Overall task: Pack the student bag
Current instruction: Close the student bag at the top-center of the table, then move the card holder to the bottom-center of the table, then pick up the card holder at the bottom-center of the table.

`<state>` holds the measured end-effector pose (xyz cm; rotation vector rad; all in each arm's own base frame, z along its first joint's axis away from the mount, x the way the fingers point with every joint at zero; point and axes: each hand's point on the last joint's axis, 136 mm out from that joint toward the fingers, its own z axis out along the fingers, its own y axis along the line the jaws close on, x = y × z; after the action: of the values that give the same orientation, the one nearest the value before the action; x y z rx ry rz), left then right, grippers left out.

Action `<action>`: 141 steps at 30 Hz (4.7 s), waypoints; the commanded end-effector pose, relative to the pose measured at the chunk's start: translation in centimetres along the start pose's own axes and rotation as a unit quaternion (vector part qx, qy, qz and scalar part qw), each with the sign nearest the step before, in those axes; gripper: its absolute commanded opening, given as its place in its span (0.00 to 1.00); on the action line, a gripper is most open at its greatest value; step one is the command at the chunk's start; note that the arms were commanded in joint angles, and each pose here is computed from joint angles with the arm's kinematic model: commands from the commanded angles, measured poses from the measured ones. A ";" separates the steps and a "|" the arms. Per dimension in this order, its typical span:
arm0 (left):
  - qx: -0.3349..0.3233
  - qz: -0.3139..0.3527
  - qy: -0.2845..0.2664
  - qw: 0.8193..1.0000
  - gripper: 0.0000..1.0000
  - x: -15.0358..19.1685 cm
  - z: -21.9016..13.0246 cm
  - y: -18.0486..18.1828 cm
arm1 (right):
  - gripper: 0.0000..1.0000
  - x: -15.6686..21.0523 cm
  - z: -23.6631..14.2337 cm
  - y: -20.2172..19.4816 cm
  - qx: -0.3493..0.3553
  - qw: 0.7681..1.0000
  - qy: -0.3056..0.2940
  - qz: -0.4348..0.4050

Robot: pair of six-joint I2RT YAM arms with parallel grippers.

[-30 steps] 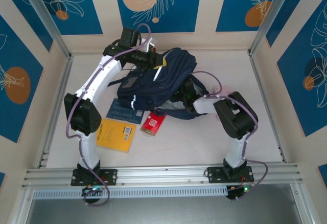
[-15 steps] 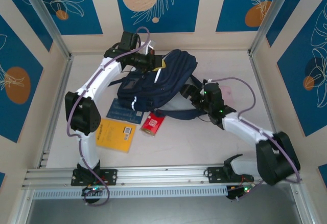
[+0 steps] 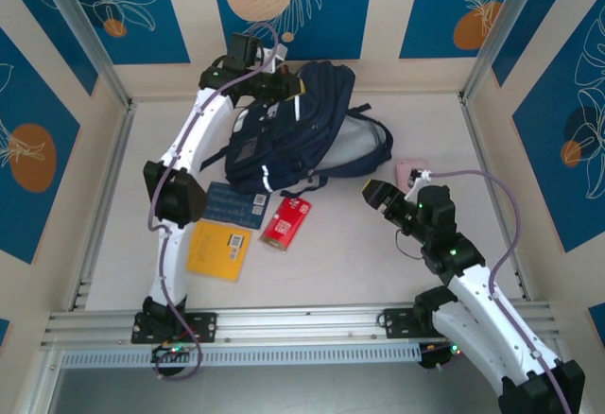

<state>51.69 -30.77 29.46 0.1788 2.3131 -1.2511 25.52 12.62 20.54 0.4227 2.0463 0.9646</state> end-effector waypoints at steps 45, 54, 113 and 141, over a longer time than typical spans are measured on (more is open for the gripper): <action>-0.180 0.003 0.114 0.977 0.72 29.2 -1.0 10.3 | 0.67 11.9 3.2 -1.5 0.102 0.966 0.198 -0.129; -0.186 0.010 0.193 0.963 0.72 34.2 2.6 10.8 | 0.67 10.6 2.4 -2.3 0.094 0.974 0.181 -0.094; 0.006 -0.048 0.253 0.966 0.55 39.2 3.0 3.3 | 0.18 20.8 8.2 -7.4 0.118 0.914 0.355 0.155; 0.024 -0.105 0.254 0.961 0.25 40.7 4.2 4.6 | 0.18 20.7 7.6 -8.3 0.117 0.917 0.349 0.155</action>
<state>20.15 -36.09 3.76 0.2592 2.8149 -1.4796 19.69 22.45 1.39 0.6610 2.8164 1.1568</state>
